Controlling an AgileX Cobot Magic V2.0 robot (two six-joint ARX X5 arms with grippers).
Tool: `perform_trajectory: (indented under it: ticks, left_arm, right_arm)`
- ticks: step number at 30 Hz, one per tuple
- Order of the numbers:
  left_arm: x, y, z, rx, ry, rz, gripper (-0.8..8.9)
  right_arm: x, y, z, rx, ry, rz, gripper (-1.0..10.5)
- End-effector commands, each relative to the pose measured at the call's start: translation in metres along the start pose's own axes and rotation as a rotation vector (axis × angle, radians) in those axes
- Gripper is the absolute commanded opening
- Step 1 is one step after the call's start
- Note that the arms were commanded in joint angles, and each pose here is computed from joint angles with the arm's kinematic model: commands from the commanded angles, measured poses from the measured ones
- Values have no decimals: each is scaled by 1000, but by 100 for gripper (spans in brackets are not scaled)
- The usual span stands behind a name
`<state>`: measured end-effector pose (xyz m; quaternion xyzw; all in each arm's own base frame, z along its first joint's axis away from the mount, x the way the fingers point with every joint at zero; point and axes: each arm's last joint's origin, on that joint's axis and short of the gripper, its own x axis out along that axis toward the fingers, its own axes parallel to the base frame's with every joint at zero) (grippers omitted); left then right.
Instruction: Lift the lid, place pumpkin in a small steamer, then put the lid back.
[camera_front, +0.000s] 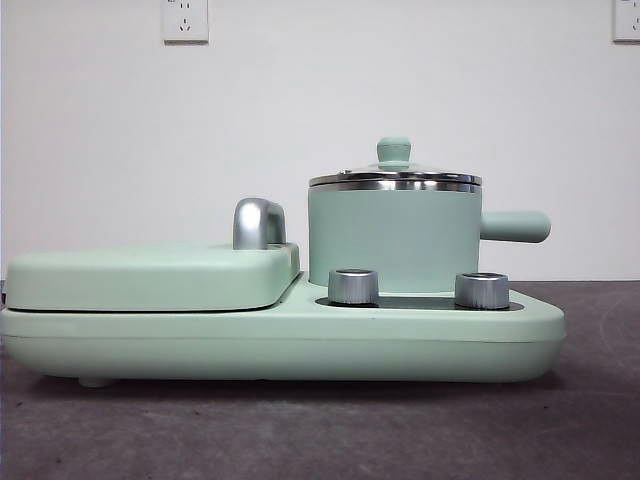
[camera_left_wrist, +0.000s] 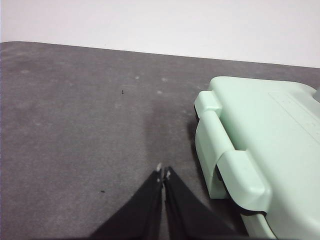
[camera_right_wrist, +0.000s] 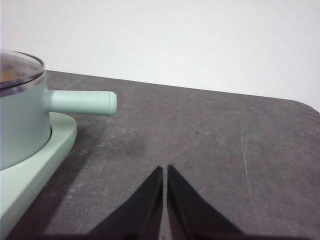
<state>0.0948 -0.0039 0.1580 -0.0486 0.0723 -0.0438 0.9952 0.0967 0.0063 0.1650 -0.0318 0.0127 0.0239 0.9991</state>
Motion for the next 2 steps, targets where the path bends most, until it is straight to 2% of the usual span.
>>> perform_trajectory:
  ticks: [1,2]
  left_arm:
    - [2,1,-5,5,8,2,7]
    - [2,1,-5,6,8,2,7]
  right_arm:
    - [0,0,0,10,-8,0,12]
    - [0,0,0,10,-8,0,12]
